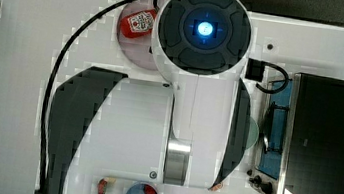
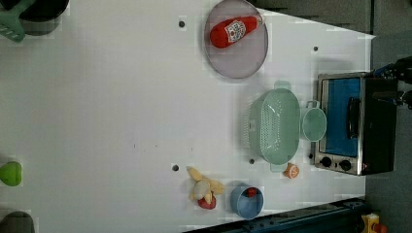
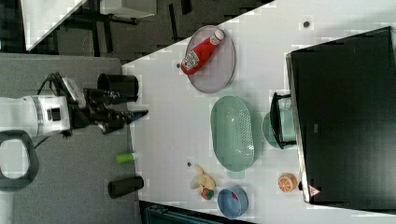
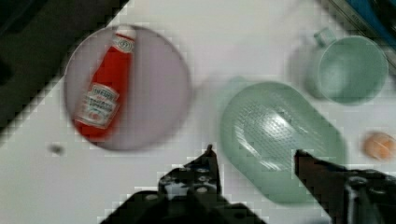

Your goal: Drag strainer right to left.

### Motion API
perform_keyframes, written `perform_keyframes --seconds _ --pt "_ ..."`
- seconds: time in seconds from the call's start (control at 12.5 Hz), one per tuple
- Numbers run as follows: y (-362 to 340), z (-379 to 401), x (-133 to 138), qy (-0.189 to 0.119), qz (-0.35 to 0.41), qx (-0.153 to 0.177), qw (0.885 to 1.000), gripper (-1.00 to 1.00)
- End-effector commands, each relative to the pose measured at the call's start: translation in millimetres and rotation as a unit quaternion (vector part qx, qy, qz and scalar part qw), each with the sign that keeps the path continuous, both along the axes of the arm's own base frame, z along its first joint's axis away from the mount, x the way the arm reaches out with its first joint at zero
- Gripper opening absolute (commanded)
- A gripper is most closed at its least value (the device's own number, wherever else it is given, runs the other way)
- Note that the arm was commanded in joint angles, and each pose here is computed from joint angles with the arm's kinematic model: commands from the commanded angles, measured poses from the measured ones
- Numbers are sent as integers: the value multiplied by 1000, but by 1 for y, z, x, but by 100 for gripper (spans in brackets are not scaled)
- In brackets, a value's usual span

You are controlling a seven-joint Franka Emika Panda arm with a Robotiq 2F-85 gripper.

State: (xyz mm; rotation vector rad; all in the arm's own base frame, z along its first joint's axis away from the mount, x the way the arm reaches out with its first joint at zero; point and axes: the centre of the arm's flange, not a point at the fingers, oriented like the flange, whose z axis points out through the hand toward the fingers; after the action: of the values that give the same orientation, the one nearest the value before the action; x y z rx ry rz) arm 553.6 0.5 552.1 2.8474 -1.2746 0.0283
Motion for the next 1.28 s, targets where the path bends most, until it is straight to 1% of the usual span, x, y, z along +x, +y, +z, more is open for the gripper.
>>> perform_keyframes --seconds 0.08,0.24,0.48,0.64,0.8,0.88,1.04,1.2,1.28 --pt "-31 79 -168 2 -52 4 999 59" --pt "-31 78 -167 3 -52 4 999 99" --pt "-27 61 -158 14 -48 2 999 100" --pt "-20 30 -143 23 -45 -1 999 100" --pt "-13 -15 -125 37 -69 -6 997 100" --pt "-11 -41 -117 47 -95 -8 994 100" --pt "-9 -97 -102 66 -162 -14 985 100" --pt "-9 -152 -88 77 -211 -19 974 100" --pt "-8 -176 -82 78 -223 -20 971 100"
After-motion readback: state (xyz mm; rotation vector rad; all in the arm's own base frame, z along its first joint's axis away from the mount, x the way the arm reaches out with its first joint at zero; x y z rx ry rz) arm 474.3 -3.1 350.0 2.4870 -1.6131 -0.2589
